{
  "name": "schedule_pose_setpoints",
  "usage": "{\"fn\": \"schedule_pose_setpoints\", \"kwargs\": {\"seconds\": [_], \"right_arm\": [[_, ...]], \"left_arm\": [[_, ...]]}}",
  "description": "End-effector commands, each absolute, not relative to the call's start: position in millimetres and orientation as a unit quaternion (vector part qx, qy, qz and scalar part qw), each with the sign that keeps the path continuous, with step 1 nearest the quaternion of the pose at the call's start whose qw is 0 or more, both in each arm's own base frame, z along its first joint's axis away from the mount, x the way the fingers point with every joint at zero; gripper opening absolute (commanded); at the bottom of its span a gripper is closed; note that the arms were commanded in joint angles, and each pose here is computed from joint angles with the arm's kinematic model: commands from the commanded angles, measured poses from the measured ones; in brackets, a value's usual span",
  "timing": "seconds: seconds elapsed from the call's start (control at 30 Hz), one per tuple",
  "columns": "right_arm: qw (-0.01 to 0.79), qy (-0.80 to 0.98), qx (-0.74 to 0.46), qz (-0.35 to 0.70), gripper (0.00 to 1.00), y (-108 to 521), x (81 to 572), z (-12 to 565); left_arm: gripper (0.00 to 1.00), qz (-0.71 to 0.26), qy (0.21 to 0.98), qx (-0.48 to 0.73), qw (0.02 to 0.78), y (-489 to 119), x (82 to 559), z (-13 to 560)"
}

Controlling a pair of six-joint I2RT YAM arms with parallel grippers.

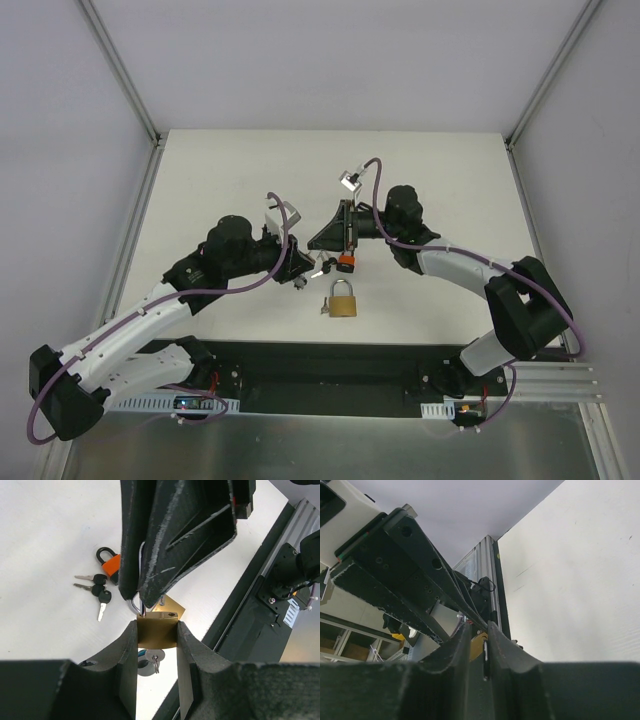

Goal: Lock with the key
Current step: Lock the lock.

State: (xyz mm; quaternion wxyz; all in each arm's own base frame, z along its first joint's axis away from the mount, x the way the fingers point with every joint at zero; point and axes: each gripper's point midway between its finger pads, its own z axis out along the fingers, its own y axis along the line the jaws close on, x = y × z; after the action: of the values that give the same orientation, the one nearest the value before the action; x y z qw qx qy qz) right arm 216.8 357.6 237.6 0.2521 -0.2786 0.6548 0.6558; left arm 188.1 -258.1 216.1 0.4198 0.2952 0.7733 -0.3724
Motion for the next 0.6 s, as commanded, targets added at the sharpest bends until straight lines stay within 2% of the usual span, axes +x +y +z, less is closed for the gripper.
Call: {"fn": "schedule_pose_setpoints", "kwargs": {"seconds": [0.0, 0.07, 0.17, 0.27, 0.37, 0.4, 0.43, 0.47, 0.53, 0.57], "right_arm": [[0.267, 0.630, -0.299, 0.665, 0.17, 357.2, 212.6, 249.1], [0.271, 0.632, -0.294, 0.663, 0.07, 357.8, 215.1, 249.3], [0.276, 0.635, -0.289, 0.661, 0.01, 357.6, 216.9, 249.9], [0.281, 0.636, -0.287, 0.659, 0.01, 357.7, 218.4, 252.9], [0.286, 0.637, -0.288, 0.655, 0.01, 356.5, 219.1, 254.8], [0.286, 0.641, -0.287, 0.652, 0.01, 355.9, 219.2, 254.1], [0.289, 0.641, -0.288, 0.650, 0.01, 354.9, 219.4, 255.9], [0.295, 0.641, -0.289, 0.647, 0.01, 354.6, 220.4, 257.4], [0.296, 0.643, -0.287, 0.645, 0.00, 353.1, 220.3, 259.1], [0.300, 0.645, -0.287, 0.642, 0.01, 351.9, 221.4, 258.5]], "left_arm": [[0.00, -0.387, 0.743, 0.293, 0.461, -264.1, 192.8, 243.0], [0.00, -0.387, 0.743, 0.293, 0.461, -264.2, 192.8, 243.0], [0.00, -0.390, 0.741, 0.294, 0.460, -265.2, 192.4, 242.9], [0.00, -0.390, 0.742, 0.294, 0.459, -265.3, 192.5, 241.3], [0.24, -0.387, 0.743, 0.293, 0.460, -265.0, 193.7, 240.0], [0.53, -0.386, 0.744, 0.292, 0.460, -265.1, 194.5, 239.7], [0.64, -0.385, 0.747, 0.285, 0.461, -264.6, 196.0, 240.0], [0.72, -0.382, 0.751, 0.277, 0.462, -264.0, 198.9, 239.1], [0.81, -0.373, 0.760, 0.248, 0.470, -261.2, 207.3, 238.2], [0.82, -0.374, 0.760, 0.241, 0.474, -262.1, 210.8, 236.6]]}}
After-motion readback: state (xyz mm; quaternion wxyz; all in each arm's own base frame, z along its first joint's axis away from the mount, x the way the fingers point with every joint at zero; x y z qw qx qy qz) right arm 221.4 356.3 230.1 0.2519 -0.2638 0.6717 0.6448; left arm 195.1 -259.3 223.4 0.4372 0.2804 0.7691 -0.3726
